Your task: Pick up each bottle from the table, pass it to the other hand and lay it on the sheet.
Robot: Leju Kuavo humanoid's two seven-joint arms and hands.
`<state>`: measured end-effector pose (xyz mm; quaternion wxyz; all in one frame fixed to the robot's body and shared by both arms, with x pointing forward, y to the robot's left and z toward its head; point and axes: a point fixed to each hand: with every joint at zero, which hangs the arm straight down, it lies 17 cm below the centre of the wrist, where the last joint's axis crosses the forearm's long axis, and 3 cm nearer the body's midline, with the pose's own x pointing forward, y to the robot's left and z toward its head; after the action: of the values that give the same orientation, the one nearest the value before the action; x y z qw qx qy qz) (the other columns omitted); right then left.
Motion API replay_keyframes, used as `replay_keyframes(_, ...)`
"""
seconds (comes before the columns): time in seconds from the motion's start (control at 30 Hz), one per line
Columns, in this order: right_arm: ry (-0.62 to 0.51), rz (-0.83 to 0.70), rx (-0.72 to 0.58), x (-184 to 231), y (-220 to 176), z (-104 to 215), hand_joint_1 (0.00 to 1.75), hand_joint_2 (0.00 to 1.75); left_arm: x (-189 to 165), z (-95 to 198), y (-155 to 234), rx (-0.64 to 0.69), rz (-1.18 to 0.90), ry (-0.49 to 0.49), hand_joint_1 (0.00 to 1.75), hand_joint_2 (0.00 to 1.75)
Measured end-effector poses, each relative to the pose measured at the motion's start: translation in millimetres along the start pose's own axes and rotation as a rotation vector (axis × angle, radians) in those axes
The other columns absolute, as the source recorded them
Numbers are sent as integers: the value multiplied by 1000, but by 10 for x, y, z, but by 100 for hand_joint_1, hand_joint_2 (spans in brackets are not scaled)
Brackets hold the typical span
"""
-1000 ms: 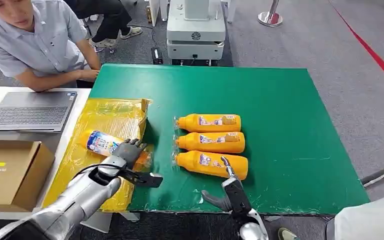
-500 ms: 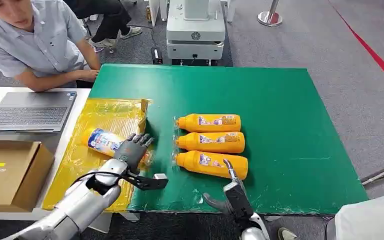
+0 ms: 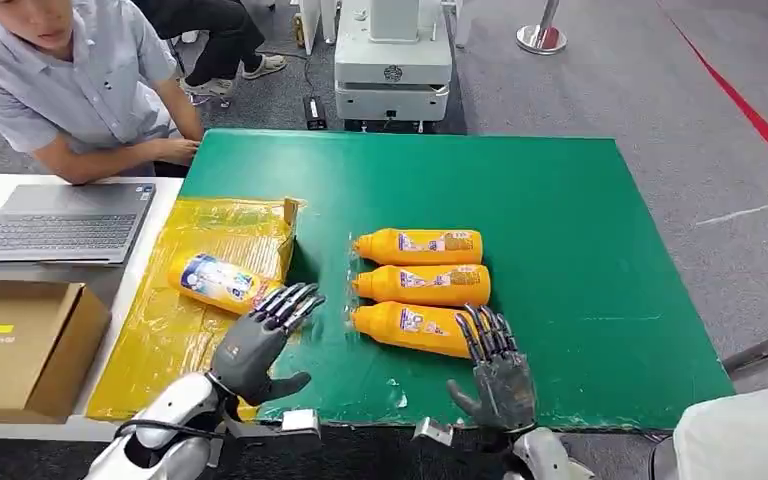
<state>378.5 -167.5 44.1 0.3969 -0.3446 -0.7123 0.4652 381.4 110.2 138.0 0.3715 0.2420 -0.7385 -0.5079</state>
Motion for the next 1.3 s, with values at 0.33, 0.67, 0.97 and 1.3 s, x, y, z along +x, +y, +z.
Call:
replay_keyframes(0.33,129,189,123,-867,161,129,0,175,234,-108,-19,72,132,-14,0,175)
replay_keyframes(0.67,180,101,146,-999,258,97,0,175,324,-167,-1,112,182,-16,0,175)
replay_keyframes(0.97,301,-93,173,-1284,454,-29,0,175,548,-348,-58,113,210,-75,0,175)
replay_keyframes(1.3,320,-146,213,-1393,450,-317,0,175,676,-559,-31,105,219,-134,0,175)
